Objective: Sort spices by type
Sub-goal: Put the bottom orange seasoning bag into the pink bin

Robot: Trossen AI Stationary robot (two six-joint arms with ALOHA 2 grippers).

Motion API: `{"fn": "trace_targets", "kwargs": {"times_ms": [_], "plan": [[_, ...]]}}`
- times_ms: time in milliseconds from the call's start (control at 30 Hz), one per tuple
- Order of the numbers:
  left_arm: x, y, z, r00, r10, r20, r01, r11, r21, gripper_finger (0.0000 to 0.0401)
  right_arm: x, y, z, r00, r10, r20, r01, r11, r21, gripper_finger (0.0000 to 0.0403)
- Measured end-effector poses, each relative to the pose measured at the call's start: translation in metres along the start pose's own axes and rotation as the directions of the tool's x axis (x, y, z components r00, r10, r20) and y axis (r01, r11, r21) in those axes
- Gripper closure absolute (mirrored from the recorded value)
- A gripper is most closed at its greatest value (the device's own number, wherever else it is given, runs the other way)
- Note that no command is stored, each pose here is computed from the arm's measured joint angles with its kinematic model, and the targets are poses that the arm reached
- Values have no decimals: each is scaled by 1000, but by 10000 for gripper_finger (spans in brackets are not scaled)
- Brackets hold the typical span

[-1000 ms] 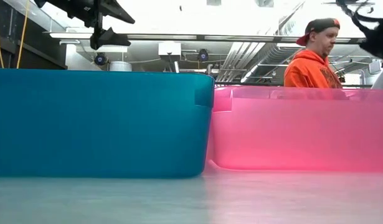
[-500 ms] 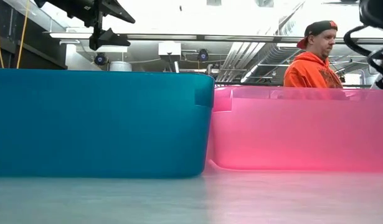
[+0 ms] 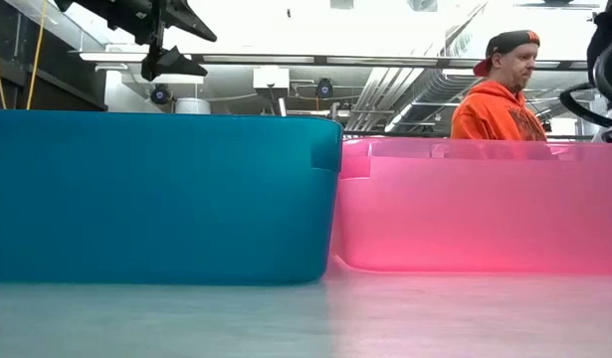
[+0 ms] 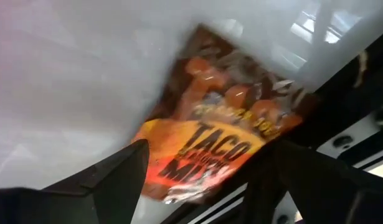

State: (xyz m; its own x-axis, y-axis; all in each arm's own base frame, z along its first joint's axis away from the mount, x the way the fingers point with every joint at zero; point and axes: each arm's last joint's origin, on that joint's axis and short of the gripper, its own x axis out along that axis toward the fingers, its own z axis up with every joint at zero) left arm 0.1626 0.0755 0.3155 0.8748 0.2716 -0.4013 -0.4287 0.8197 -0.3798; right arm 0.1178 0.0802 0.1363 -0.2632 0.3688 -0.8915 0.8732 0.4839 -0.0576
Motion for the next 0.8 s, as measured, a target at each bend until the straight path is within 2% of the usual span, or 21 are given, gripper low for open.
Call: {"fn": "trace_targets", "kwargs": {"times_ms": [267,433,567,800], "plan": [[0,0,0,1000,1,0,-1,1000,0,82,5,-3,3,1000,2,-5,-2,1000,2,72],[0,0,0,1000,1,0,-1,1000,1,82,5,-1,3,1000,14,-10,-14,1000,16,98],[0,0,0,1000,1,0,-1,1000,8,82,9,3,4,999,10,-35,-8,999,49,151],[0,0,0,1000,1,0,-1,1000,9,82,23,20,8,991,14,-133,-9,999,41,273]]}}
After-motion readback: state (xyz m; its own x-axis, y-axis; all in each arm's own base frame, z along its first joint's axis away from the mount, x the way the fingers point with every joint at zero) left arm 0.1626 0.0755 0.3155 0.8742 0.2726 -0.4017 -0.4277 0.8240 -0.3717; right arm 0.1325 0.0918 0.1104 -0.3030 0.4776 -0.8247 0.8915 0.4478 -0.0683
